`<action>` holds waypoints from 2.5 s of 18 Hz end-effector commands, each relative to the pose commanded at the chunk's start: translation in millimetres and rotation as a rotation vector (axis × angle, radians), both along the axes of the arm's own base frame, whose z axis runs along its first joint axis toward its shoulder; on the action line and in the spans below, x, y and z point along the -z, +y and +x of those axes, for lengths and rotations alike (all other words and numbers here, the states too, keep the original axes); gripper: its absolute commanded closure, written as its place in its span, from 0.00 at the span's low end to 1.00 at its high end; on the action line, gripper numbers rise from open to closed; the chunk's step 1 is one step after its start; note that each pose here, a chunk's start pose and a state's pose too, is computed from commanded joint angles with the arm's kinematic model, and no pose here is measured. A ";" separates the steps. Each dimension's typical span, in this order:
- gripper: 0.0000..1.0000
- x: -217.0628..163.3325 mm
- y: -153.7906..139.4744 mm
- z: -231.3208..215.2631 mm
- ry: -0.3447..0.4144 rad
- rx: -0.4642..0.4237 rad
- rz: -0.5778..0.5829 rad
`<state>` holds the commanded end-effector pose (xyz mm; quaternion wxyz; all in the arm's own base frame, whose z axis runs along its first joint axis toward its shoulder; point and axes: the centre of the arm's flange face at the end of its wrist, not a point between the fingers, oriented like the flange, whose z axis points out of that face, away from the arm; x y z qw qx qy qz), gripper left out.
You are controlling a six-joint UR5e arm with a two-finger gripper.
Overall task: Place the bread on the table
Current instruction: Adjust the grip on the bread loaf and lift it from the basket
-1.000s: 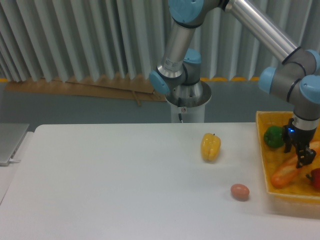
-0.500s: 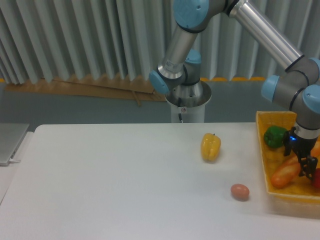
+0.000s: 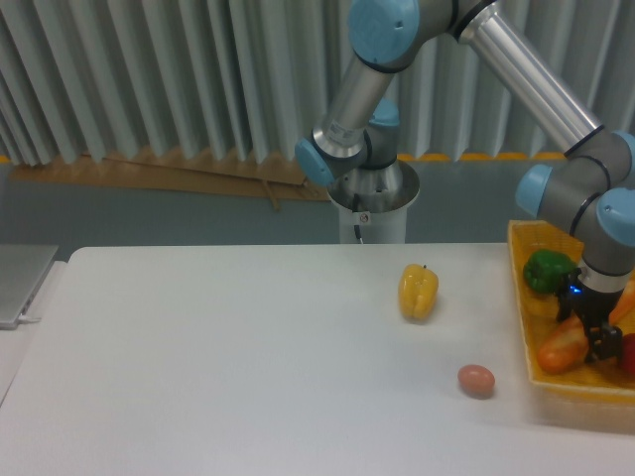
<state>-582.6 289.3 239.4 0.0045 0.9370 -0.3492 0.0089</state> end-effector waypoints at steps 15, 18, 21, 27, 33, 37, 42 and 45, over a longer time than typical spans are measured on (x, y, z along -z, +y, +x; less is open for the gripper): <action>0.68 -11.4 -3.5 -4.1 0.018 0.051 0.010; 0.68 -15.3 -4.5 -4.0 0.024 0.048 0.011; 0.68 -24.4 -4.8 -3.6 0.037 0.048 0.013; 0.69 -46.2 -3.2 -2.0 0.069 0.046 0.020; 0.70 -63.7 -1.8 3.7 0.093 0.052 0.024; 0.70 -86.3 -2.2 11.7 0.125 0.058 0.028; 0.70 -100.3 13.7 30.8 0.111 0.081 0.034; 0.70 -107.6 31.0 47.8 0.112 0.109 0.037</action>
